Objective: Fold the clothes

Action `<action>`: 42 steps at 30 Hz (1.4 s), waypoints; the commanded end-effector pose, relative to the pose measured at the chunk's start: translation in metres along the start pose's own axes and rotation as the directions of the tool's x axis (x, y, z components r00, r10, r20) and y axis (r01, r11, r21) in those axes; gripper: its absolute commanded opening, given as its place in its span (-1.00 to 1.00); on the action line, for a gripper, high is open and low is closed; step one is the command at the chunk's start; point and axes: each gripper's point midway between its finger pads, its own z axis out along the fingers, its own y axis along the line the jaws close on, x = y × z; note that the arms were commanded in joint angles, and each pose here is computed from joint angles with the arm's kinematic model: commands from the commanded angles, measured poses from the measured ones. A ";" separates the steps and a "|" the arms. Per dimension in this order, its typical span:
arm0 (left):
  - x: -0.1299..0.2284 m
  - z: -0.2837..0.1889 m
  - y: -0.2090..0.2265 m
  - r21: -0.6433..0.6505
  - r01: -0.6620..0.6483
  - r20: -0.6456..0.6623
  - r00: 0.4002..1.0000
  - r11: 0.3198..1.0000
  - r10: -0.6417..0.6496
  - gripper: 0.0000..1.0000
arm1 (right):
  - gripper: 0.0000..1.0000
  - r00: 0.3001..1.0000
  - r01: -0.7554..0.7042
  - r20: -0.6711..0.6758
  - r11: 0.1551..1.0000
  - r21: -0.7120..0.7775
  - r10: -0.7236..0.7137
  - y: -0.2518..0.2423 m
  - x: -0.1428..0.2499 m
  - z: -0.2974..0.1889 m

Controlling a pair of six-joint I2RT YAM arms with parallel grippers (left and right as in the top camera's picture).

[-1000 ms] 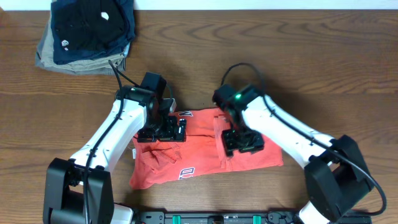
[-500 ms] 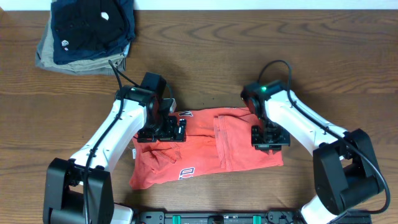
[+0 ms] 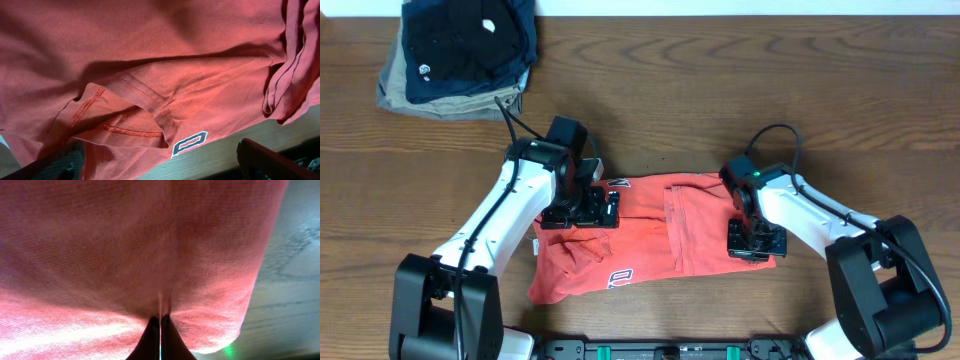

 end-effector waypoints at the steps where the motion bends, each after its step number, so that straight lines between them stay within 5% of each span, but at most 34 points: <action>1: 0.004 0.002 0.004 -0.015 -0.001 -0.012 1.000 1.000 0.000 0.96 | -0.97 0.998 -0.013 -0.066 0.999 -0.030 0.011 0.008 0.005 -0.001; 7: 0.004 0.002 0.004 -0.015 0.000 -0.012 1.000 1.000 0.000 0.96 | -0.74 0.999 0.017 0.039 0.997 -0.077 -0.014 0.026 -0.030 -0.051; 10: 0.004 0.002 0.004 -0.015 0.000 -0.012 1.000 1.000 0.000 0.96 | 0.11 0.993 0.044 0.115 0.992 -0.119 -0.030 0.039 -0.049 -0.071; 11: 0.004 0.002 0.004 -0.015 0.000 -0.013 1.000 1.000 0.000 0.96 | 0.22 0.990 0.057 0.139 0.990 -0.132 -0.038 0.043 -0.054 -0.074; 18: 0.004 0.002 0.004 -0.015 0.000 -0.011 1.000 1.000 0.000 0.96 | -0.13 0.973 0.086 0.227 0.973 -0.214 -0.036 0.063 -0.075 -0.075; 28: 0.002 0.002 0.004 -0.013 -0.002 -0.005 1.000 1.000 0.002 0.96 | -0.19 0.964 0.101 0.264 0.959 -0.265 -0.028 0.079 -0.082 -0.039; 36: 0.002 0.002 0.004 -0.014 -0.002 -0.006 1.000 1.000 0.002 0.96 | 0.21 0.913 0.045 0.408 0.986 -0.161 0.025 0.049 -0.124 -0.057; 42: 0.002 0.002 0.004 -0.013 -0.003 -0.004 1.000 1.000 0.003 0.96 | 0.27 0.929 -0.006 0.367 0.990 -0.144 0.059 0.021 -0.130 -0.096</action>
